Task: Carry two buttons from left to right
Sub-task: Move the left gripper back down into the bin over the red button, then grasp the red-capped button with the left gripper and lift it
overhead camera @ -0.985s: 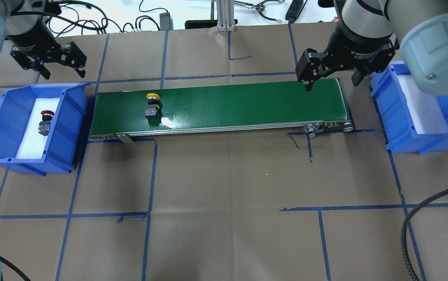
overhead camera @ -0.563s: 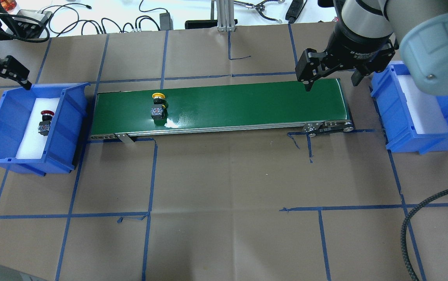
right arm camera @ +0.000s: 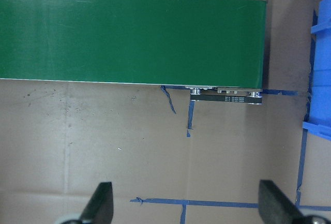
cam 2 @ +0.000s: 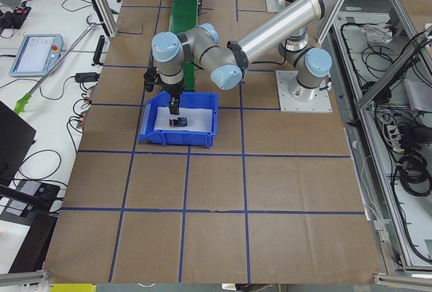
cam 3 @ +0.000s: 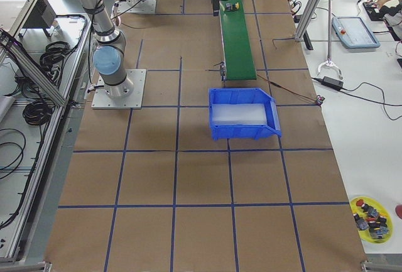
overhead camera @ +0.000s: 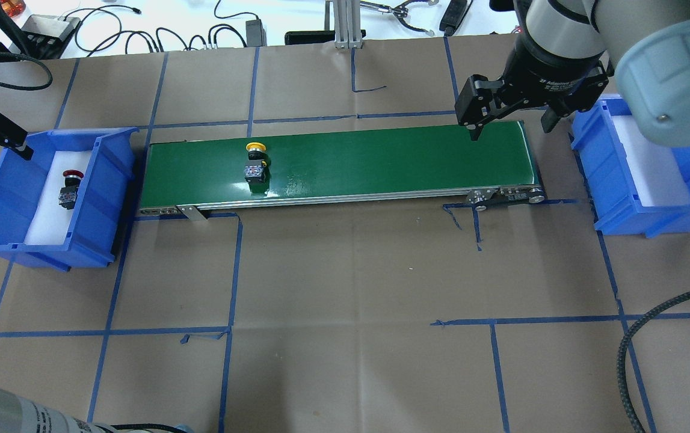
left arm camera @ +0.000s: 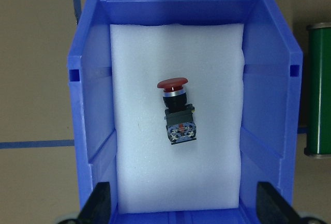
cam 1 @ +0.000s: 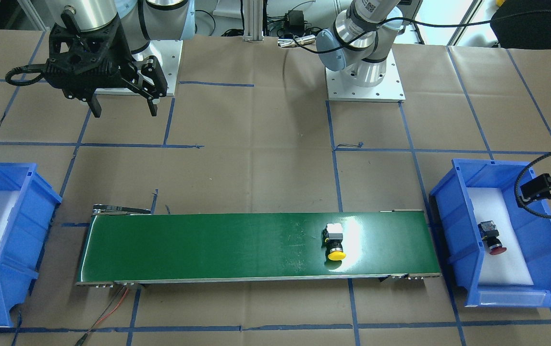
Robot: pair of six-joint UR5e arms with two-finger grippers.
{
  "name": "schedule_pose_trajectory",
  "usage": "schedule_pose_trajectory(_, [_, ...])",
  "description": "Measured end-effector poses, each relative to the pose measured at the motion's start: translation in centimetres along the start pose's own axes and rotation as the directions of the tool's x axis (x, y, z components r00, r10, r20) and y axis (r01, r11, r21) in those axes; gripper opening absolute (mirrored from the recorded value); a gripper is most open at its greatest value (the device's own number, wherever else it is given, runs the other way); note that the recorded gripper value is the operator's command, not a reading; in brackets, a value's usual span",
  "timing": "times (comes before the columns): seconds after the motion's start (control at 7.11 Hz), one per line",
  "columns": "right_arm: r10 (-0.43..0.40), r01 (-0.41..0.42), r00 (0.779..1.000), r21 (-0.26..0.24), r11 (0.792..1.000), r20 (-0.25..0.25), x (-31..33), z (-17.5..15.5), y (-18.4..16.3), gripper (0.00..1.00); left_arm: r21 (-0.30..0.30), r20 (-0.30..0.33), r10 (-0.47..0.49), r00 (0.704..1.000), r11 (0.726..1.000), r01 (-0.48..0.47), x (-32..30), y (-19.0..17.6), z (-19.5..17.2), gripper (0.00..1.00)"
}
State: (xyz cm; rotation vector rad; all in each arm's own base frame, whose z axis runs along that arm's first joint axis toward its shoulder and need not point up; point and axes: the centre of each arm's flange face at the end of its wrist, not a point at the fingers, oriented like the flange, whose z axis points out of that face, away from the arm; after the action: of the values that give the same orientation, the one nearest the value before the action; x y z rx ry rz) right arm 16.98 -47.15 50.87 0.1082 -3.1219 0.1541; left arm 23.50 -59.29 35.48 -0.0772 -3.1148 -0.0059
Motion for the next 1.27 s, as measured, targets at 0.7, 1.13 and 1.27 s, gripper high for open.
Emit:
schedule_pose_trajectory(0.7, [-0.002,0.002,1.0,-0.001,1.0,0.002,-0.1,0.1,0.0,1.0,0.06,0.045,0.022,0.999,0.998,-0.025,0.9,-1.1,8.2,0.99])
schedule_pose_trajectory(1.13, [-0.003,0.003,1.0,0.004,1.0,0.002,-0.1,0.0,-0.1,1.0,0.071,0.054,0.02,0.998,0.997,-0.024,1.1,-0.7,11.2,0.99])
schedule_pose_trajectory(1.27, [-0.005,0.005,1.0,0.008,1.0,0.001,-0.1,-0.2,-0.1,1.0,0.073,0.056,0.017,0.998,0.997,-0.021,0.9,-0.8,12.1,0.99])
